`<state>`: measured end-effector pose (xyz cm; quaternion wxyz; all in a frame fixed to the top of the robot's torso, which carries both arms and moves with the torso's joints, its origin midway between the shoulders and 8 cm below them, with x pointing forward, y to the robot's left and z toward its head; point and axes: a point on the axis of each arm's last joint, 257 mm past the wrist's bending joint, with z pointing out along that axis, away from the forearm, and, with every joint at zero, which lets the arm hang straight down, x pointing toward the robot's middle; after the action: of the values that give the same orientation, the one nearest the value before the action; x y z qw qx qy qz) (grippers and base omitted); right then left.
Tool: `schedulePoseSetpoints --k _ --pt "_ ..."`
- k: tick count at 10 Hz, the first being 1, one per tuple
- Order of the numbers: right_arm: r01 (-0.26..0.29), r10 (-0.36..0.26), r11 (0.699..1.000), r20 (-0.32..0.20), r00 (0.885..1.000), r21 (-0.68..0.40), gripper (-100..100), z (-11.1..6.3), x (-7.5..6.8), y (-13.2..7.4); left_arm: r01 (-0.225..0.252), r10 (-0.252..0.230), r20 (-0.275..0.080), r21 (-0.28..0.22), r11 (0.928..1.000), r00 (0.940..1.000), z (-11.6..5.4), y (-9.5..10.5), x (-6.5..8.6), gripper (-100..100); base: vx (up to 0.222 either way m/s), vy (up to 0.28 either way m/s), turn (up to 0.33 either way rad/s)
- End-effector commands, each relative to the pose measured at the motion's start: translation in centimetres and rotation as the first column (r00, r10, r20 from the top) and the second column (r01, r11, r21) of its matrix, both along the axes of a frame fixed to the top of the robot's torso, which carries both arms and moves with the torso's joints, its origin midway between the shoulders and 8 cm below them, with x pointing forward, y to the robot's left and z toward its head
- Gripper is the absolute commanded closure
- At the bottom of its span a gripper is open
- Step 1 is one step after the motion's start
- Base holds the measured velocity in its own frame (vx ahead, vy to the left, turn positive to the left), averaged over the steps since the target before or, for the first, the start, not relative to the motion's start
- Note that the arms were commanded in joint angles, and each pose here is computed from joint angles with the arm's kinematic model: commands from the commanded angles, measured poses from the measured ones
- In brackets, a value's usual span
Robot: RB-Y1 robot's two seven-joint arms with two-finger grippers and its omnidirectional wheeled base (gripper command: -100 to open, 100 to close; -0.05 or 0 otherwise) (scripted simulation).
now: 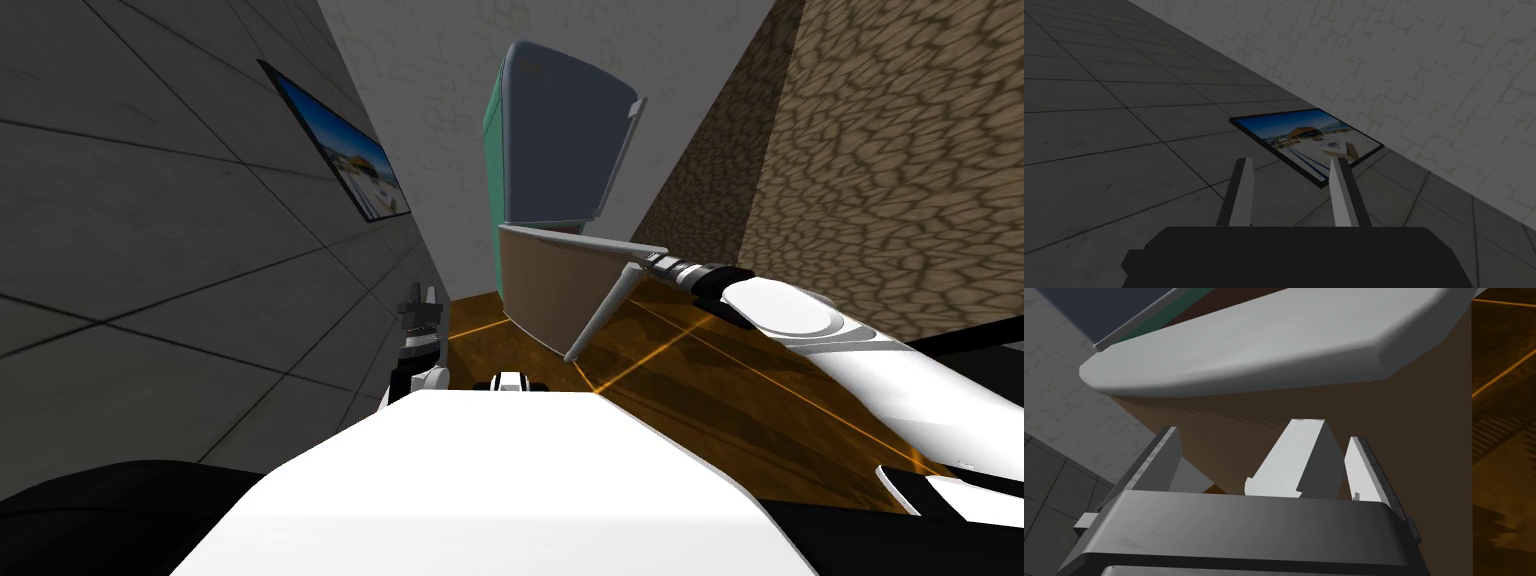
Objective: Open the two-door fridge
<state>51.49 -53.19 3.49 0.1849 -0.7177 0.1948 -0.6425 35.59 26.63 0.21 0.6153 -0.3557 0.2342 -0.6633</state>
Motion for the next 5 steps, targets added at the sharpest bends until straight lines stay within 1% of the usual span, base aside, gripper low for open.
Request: schedulePoseSetpoints --k 1,5 --pt "0.0 0.0 1.0 -0.002 1.0 0.003 0 0.08 -0.01 0.01 0.0 0.0 0.0 0.0 1.0 1.0 0.0 0.0 0.0 0 0.0 0.0 0.0" --pt "0.0 0.0 1.0 -0.001 1.0 0.003 0 0.07 -0.01 0.0 0.0 0.0 0.0 0.0 1.0 1.0 0.0 0.0 0.0 0 0.0 0.0 0.0"
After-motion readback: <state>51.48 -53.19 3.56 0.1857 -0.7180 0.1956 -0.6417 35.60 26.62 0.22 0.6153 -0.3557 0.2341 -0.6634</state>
